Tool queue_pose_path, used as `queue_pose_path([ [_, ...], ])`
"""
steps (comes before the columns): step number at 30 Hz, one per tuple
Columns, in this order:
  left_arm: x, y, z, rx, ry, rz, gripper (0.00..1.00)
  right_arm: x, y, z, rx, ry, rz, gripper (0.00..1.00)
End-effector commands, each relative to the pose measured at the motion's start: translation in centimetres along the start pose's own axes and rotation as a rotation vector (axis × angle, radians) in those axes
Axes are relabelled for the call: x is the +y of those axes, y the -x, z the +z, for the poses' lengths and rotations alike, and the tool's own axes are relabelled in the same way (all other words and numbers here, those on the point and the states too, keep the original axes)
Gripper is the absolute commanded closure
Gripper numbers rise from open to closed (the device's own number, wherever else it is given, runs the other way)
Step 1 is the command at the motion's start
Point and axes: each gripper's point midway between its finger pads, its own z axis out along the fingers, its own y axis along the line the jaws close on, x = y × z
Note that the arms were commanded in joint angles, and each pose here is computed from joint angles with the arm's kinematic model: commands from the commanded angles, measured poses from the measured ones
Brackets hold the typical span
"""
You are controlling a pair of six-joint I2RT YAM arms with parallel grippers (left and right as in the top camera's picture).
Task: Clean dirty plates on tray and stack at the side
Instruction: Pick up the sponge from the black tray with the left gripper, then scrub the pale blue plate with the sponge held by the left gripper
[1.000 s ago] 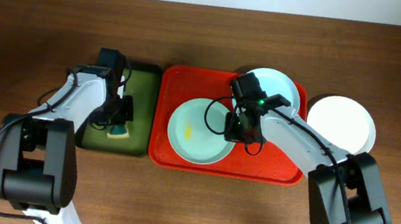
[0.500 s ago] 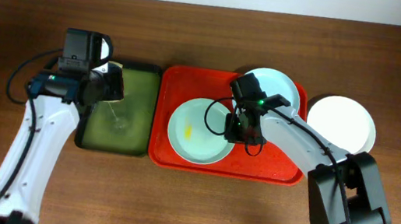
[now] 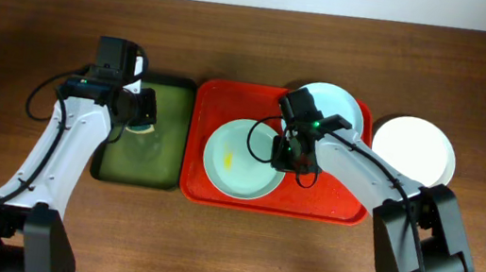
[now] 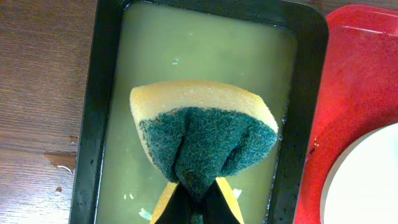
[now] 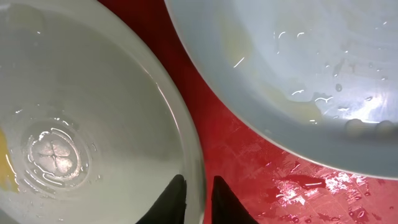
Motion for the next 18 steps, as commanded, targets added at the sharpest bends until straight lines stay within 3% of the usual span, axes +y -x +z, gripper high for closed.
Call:
queue_pose_path([
  [1, -0.1, -0.1, 0.6, 0.008, -0.011, 0.09, 1.0, 0.0, -0.6, 0.8, 0.022, -0.01, -0.004, 0.96],
  [3, -1.4, -0.3, 1.2, 0.021, -0.082, 0.137, 1.0, 0.0, -0.6, 0.8, 0.022, -0.01, -0.004, 0.95],
  [4, -1.4, -0.3, 1.5, 0.026, -0.081, 0.137, 1.0, 0.0, -0.6, 0.8, 0.022, -0.01, -0.004, 0.82],
  [5, -1.3, -0.4, 1.7, 0.031, -0.081, 0.137, 1.0, 0.0, -0.6, 0.8, 0.022, -0.01, -0.004, 0.79],
  [7, -1.3, -0.5, 1.8, 0.035, -0.08, 0.137, 1.0, 0.0, -0.6, 0.8, 0.022, -0.01, -0.004, 0.8],
  [9, -1.3, -0.5, 1.8, 0.035, -0.08, 0.137, 1.0, -0.1, -0.9, 1.2, 0.023, -0.01, -0.001, 0.96],
  [13, -1.0, -0.2, 1.8, 0.023, -0.062, 0.149, 1.0, 0.7, -0.7, 0.9, 0.022, 0.03, -0.001, 0.96],
  [15, 0.4, 1.1, 1.4, -0.018, 0.037, 0.152, 1.0, 1.5, -0.5, 0.6, 0.024, 0.069, -0.002, 0.96],
  [18, -1.3, 3.6, -1.2, -0.07, 0.023, 0.141, 1.0, 1.6, -0.3, 0.6, 0.022, 0.075, 0.078, 0.96],
])
